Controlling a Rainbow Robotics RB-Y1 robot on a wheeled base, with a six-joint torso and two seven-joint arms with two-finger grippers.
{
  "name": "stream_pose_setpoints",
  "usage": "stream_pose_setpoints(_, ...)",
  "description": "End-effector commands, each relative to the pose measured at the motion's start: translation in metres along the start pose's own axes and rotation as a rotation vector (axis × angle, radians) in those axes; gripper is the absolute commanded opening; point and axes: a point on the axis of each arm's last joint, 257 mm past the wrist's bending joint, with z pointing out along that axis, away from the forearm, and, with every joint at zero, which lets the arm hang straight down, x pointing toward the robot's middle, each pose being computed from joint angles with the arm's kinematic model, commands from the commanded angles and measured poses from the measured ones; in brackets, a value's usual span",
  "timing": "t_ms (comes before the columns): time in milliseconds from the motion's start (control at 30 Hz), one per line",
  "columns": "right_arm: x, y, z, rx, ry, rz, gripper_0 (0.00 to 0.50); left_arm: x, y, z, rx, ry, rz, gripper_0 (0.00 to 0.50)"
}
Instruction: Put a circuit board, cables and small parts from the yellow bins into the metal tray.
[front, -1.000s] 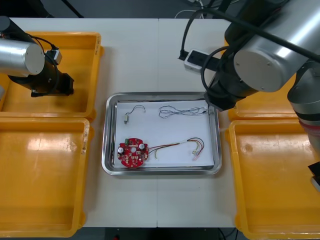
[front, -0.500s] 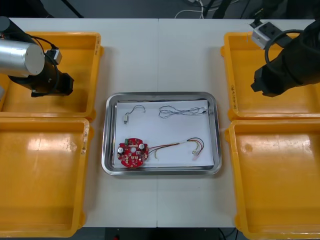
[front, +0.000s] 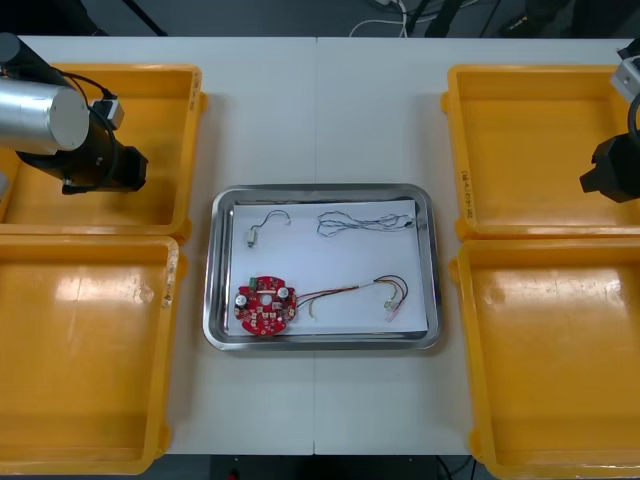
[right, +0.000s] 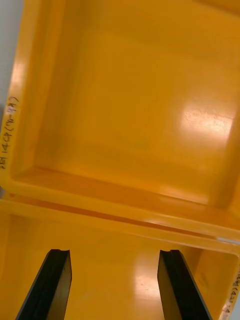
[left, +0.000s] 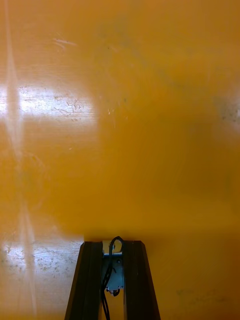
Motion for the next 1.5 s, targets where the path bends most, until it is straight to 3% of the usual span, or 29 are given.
stream_pose_setpoints(33, 0.013, -0.031, -0.014, 0.052, -0.012, 0.136, 0.5, 0.002, 0.021, -0.015, -0.041, 0.026, 0.166, 0.0)
stream_pose_setpoints(133, 0.02, -0.033, -0.012, 0.045, -0.001, 0.189, 0.5, 0.002, 0.023, -0.027, -0.055, 0.044, 0.17, 0.0)
stream_pose_setpoints(233, 0.027, -0.038, -0.01, 0.057, 0.009, 0.212, 0.5, 0.002, 0.021, -0.039, -0.048, 0.058, 0.166, 0.0)
stream_pose_setpoints(500, 0.069, -0.046, 0.004, 0.061, 0.09, 0.264, 0.5, 0.005, 0.02, -0.084, -0.062, 0.101, 0.165, 0.0)
stream_pose_setpoints(800, 0.086, -0.037, 0.011, 0.023, 0.133, 0.262, 0.5, 0.006, 0.003, -0.115, -0.092, 0.105, 0.186, 0.0)
stream_pose_setpoints(1000, 0.097, -0.032, 0.016, 0.008, 0.156, 0.27, 0.5, 0.011, -0.017, -0.132, -0.087, 0.106, 0.187, 0.0)
stream_pose_setpoints(1400, 0.105, -0.026, 0.025, -0.003, 0.168, 0.285, 0.5, 0.002, -0.093, -0.145, 0.006, 0.014, 0.112, 0.0)
stream_pose_setpoints(1500, 0.105, -0.025, 0.025, -0.006, 0.168, 0.284, 0.5, 0.002, -0.107, -0.143, -0.01, 0.007, 0.135, 0.0)
